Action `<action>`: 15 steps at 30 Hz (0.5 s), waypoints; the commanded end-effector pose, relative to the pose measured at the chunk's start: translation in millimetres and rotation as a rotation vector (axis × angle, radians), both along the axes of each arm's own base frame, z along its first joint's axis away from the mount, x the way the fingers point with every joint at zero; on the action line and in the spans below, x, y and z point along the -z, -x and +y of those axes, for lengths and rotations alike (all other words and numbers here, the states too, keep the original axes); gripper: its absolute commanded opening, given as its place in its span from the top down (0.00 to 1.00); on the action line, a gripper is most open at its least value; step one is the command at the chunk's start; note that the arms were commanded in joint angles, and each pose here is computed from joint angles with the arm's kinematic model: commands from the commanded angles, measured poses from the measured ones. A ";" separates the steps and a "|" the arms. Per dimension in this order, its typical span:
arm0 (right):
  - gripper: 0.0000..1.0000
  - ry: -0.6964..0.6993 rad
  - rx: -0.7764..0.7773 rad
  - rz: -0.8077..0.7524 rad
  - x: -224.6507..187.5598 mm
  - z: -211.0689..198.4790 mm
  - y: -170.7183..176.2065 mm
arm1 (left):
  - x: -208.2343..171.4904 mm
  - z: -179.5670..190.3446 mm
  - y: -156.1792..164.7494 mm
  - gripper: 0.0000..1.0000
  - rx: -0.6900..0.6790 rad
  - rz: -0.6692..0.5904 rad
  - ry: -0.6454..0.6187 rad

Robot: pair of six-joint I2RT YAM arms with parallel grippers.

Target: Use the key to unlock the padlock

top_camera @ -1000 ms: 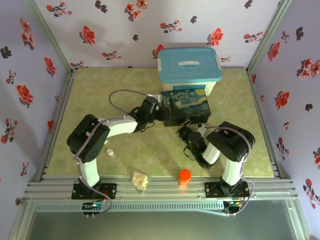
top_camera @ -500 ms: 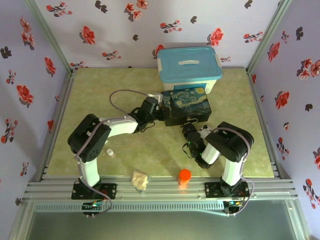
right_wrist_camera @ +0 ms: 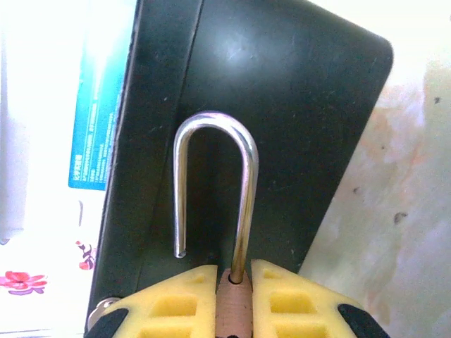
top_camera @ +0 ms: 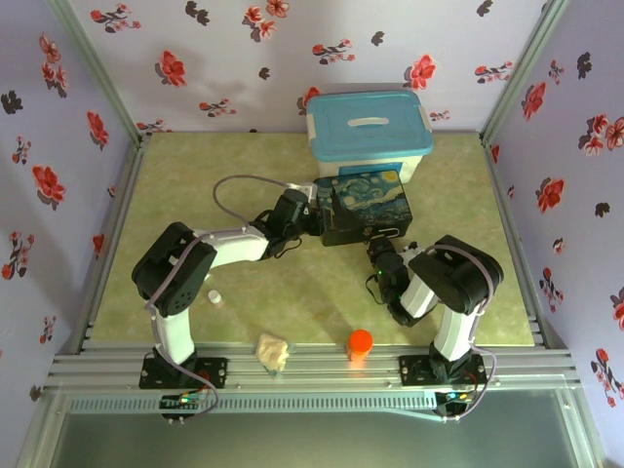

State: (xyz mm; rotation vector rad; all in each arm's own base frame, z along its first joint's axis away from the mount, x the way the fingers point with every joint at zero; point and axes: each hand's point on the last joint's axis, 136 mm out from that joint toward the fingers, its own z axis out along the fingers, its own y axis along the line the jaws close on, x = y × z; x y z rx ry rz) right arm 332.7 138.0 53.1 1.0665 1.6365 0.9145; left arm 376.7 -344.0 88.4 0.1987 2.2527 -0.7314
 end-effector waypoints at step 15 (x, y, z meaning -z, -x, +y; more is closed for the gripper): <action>1.00 0.058 -0.324 0.253 34.1 2.9 51.8 | 116.6 91.4 56.3 0.61 -0.039 0.362 -0.392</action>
